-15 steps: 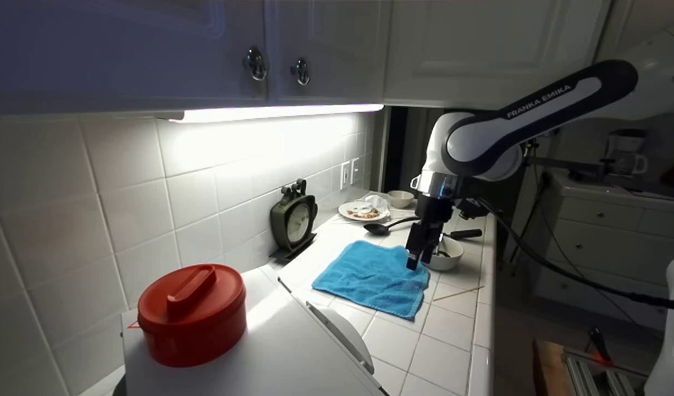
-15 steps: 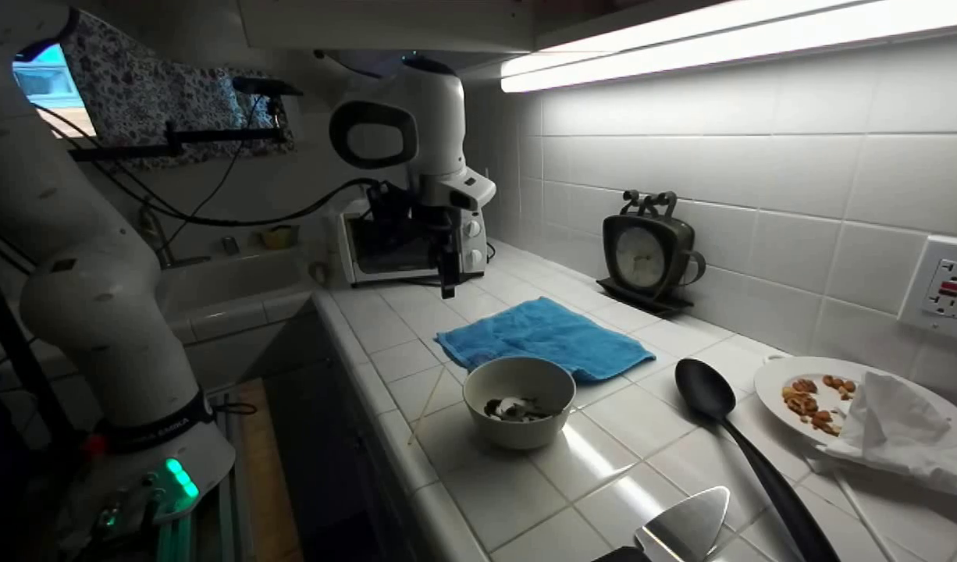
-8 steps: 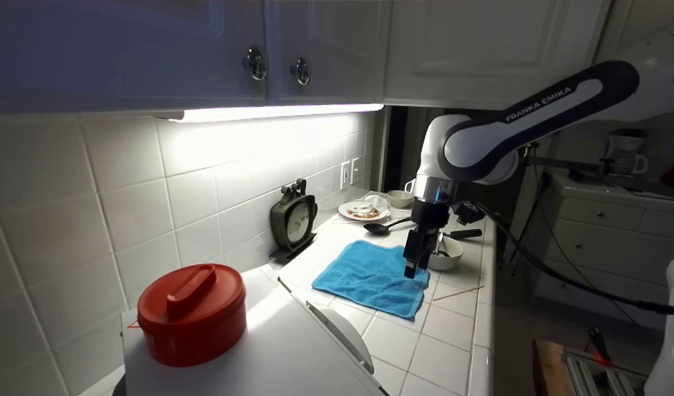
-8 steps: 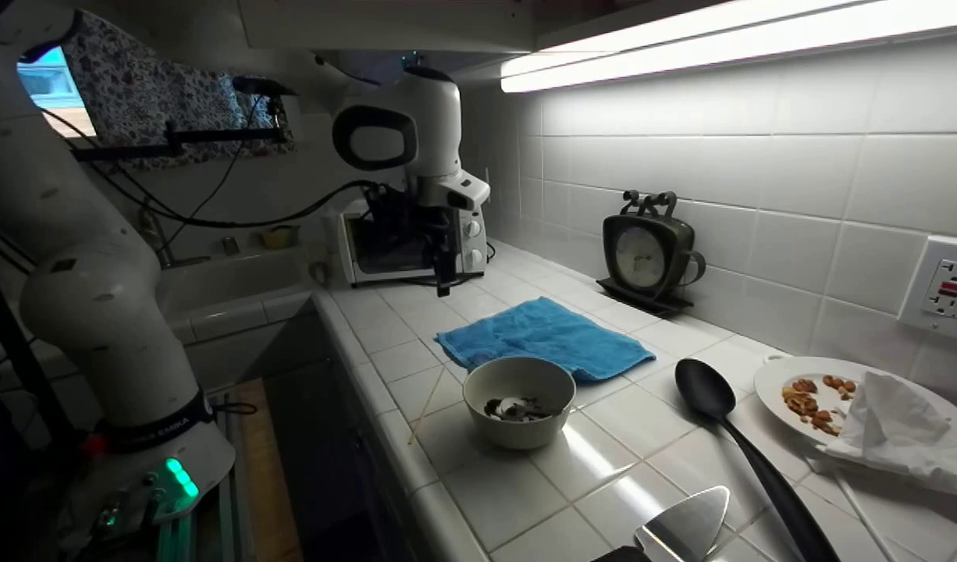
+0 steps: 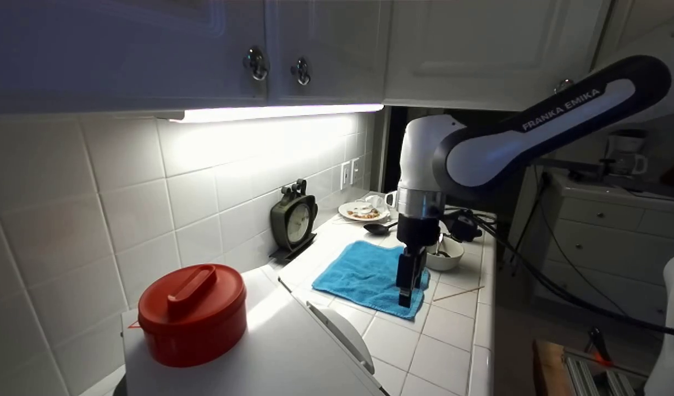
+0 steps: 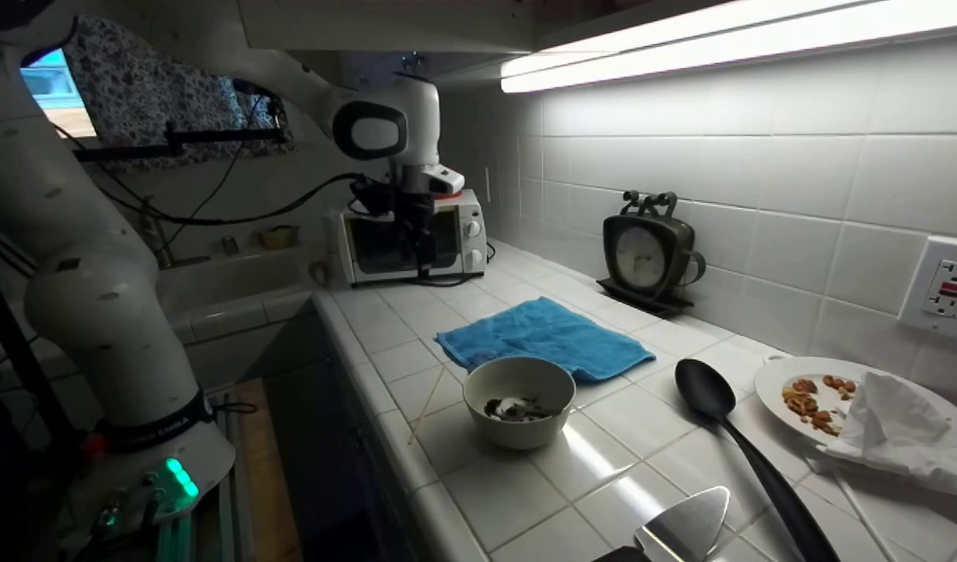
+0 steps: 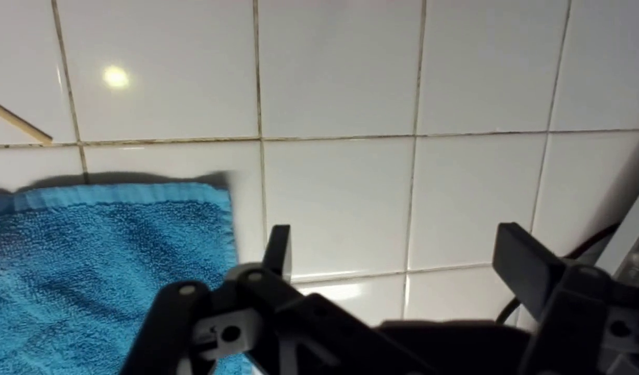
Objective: Close the open upper cabinet door.
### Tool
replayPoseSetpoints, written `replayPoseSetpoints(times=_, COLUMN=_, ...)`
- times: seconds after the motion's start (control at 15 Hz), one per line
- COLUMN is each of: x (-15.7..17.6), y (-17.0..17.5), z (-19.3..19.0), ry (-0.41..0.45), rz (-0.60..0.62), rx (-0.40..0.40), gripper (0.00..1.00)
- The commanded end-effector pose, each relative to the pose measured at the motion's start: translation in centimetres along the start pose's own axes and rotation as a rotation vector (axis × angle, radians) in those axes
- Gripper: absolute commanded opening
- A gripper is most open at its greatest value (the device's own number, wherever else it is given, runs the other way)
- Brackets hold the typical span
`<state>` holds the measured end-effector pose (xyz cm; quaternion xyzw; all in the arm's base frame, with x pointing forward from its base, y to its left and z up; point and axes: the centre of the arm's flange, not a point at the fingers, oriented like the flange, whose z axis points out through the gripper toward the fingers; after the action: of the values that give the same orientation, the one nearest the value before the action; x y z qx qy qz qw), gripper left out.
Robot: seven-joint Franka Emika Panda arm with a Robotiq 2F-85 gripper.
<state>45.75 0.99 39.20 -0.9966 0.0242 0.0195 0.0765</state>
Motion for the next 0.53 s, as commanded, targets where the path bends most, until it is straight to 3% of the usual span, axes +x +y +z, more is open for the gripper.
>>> replayPoseSetpoints(times=0.0, x=-1.8, y=-4.0, z=-5.2, ry=0.036, rz=0.033, rx=-0.108, gripper=1.00)
replayPoseSetpoints(times=0.47, x=-6.3, y=-9.3, z=-15.8, ry=0.209, rz=0.108, rx=-0.358, gripper=1.00)
